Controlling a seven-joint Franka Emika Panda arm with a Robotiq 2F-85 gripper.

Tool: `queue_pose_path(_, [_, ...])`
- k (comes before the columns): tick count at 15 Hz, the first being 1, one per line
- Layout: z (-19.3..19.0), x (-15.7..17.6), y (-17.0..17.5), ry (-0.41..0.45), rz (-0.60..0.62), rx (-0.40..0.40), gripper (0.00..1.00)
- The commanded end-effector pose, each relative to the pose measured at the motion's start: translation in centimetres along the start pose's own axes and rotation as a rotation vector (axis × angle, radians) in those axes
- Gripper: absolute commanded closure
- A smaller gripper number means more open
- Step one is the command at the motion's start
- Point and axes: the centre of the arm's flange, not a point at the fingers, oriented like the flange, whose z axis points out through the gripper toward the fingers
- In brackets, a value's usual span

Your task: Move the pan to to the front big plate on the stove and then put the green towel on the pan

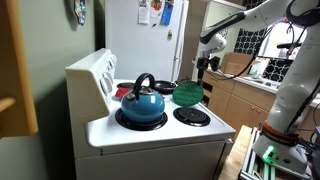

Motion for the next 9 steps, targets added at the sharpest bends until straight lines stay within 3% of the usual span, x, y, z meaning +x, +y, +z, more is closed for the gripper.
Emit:
queue_pose_path(1, [-1.4, 0.5, -4.5, 0.028, -0.098, 0.051, 0.99])
queue_pose_path(4, [-1.6, 0.8, -4.5, 0.020, -0.091, 0.025, 0.96])
queue_pose_path(9, [-1.4, 1.2, -4.3, 0.033, -0.086, 0.045, 0.99])
